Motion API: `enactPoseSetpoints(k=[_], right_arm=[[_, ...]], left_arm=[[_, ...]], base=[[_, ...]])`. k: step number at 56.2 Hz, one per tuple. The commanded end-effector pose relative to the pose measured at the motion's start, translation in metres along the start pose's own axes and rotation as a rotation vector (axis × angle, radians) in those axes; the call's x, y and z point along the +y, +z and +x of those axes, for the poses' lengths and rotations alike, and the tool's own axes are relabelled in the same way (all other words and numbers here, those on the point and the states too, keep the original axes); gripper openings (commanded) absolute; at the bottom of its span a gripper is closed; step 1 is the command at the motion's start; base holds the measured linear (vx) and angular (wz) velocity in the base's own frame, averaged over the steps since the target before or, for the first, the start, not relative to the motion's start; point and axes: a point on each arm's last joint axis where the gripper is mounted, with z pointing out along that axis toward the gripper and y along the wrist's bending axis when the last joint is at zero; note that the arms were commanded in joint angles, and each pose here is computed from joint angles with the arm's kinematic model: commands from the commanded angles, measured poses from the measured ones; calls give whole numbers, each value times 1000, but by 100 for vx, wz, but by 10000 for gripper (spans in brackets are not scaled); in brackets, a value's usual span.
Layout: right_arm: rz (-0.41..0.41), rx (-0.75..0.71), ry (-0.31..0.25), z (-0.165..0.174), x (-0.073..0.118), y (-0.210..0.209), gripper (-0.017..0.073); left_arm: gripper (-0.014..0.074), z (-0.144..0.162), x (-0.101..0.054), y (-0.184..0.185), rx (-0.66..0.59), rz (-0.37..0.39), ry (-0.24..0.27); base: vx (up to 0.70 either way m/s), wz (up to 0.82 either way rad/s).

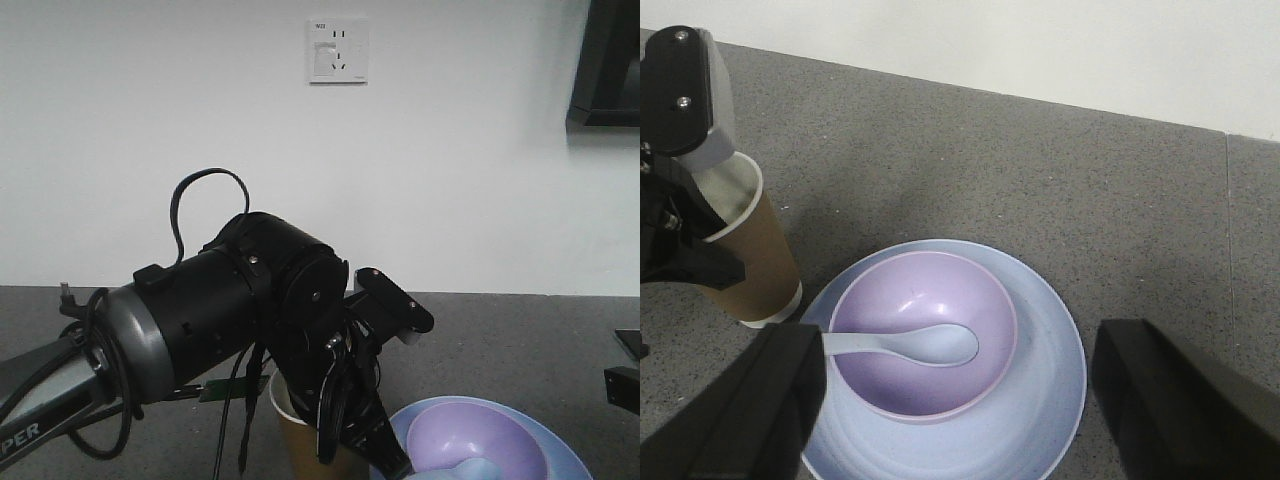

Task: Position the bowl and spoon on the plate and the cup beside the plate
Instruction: 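Carry the paper cup beside the plate and set it down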

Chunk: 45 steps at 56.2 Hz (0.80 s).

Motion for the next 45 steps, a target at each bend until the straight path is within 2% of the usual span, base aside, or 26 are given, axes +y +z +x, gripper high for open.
enactPoseSetpoints(k=[1,24,32,45], right_arm=[[16,-104,-5,-13,0,-8,587],[16,-102,-5,-13,0,-8,587],[16,-102,-5,-13,0,-8,587],[16,-102,-5,-13,0,-8,587]], left_arm=[[81,-7,-1,-33,-128,-8,-5],[438,-6,-1,-33,-112,-7,-5],[483,-6,0,-33,-110,-10,-5],[483,-2,0,-50,-127,-13,-6]], base=[[0,0],[0,0],[0,0],[0,0]])
